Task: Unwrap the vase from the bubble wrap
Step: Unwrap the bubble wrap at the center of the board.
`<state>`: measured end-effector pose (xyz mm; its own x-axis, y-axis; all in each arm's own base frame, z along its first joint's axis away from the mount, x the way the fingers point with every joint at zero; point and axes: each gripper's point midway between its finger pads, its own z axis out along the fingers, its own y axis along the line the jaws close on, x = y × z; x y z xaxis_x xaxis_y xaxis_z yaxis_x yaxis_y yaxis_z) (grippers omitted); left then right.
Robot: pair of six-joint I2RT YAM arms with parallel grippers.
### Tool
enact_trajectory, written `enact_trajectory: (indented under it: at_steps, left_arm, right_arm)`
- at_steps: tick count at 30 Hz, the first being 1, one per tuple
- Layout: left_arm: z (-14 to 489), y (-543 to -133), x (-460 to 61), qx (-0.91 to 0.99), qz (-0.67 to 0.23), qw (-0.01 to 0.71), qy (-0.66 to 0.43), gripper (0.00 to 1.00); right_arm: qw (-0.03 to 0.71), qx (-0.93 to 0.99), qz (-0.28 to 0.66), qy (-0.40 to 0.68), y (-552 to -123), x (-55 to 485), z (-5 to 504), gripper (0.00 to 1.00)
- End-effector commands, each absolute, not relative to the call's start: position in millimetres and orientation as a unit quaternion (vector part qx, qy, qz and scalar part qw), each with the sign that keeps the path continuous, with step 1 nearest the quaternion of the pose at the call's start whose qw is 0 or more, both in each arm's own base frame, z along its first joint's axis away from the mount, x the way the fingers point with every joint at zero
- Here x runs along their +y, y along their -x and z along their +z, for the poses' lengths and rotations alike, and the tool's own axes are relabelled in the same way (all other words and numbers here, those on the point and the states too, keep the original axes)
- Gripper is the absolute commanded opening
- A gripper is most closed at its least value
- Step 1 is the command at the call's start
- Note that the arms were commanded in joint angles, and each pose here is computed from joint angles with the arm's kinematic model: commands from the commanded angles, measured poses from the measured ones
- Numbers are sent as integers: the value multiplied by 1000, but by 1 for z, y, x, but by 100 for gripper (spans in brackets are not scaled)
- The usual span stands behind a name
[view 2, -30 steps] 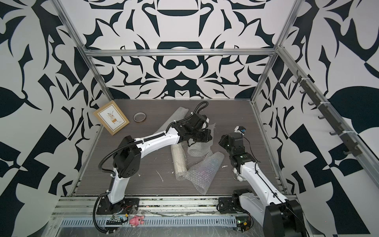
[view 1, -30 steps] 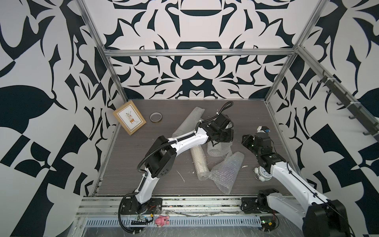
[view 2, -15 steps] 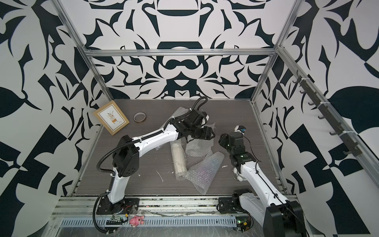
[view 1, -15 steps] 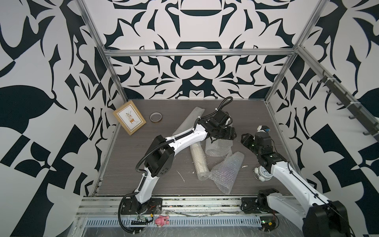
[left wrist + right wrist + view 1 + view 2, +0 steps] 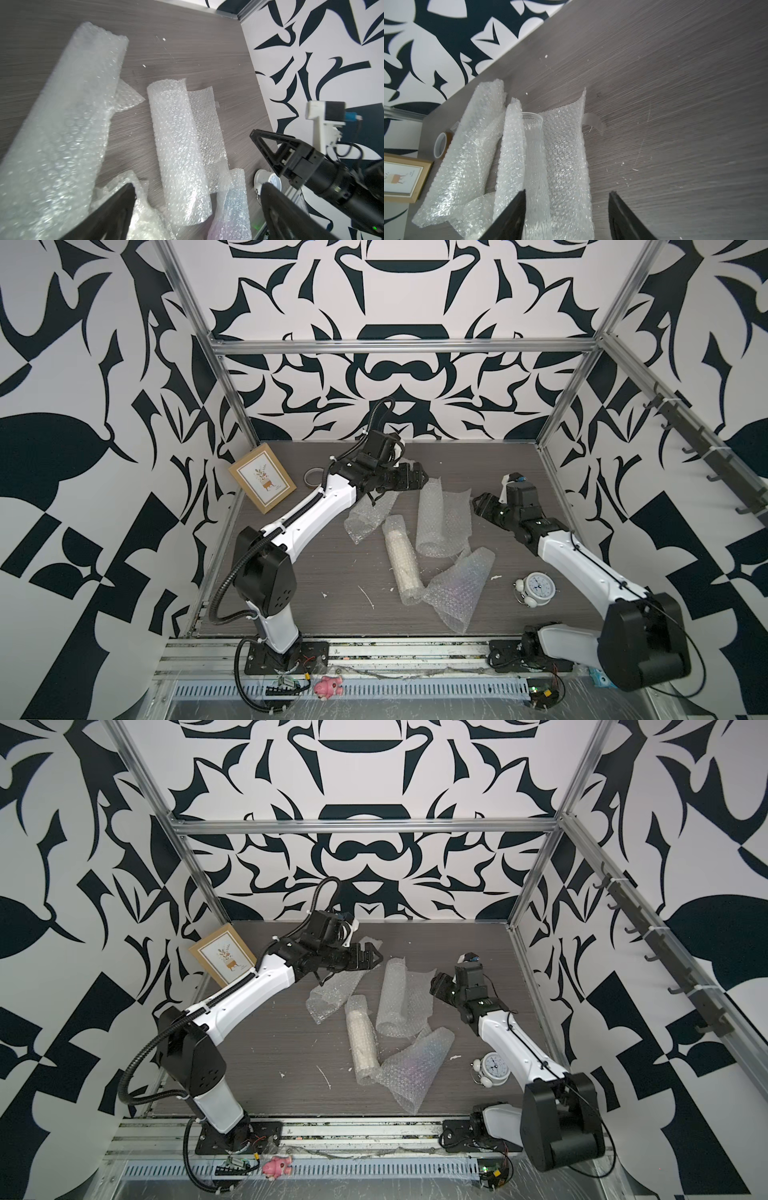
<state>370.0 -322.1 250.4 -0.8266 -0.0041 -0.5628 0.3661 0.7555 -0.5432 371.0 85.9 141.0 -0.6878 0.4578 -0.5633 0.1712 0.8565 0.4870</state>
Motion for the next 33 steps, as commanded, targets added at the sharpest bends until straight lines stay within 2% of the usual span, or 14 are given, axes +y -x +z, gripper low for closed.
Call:
enact_trajectory:
  at_steps: [1, 9, 17, 23, 27, 33]
  left_arm:
    - [243, -359, -305, 903, -327, 256, -110, 99]
    - [224, -348, -306, 906, -344, 217, -117, 99]
    - [211, -342, -311, 907, -357, 189, -115, 99]
    - [207, -339, -311, 909, -358, 182, -113, 99]
    - [203, -337, -310, 911, -356, 177, -112, 99]
    - [203, -334, -309, 913, -355, 168, -112, 99]
  right_arm:
    - [326, 913, 203, -138, -378, 95, 136, 64]
    - [281, 929, 202, -131, -402, 102, 106, 59]
    - [243, 934, 223, -135, -415, 111, 73, 47]
    - [243, 933, 223, -146, -421, 101, 63, 21]
    - [257, 929, 223, -145, -428, 91, 66, 8]
    - [275, 916, 271, -104, -440, 82, 71, 1]
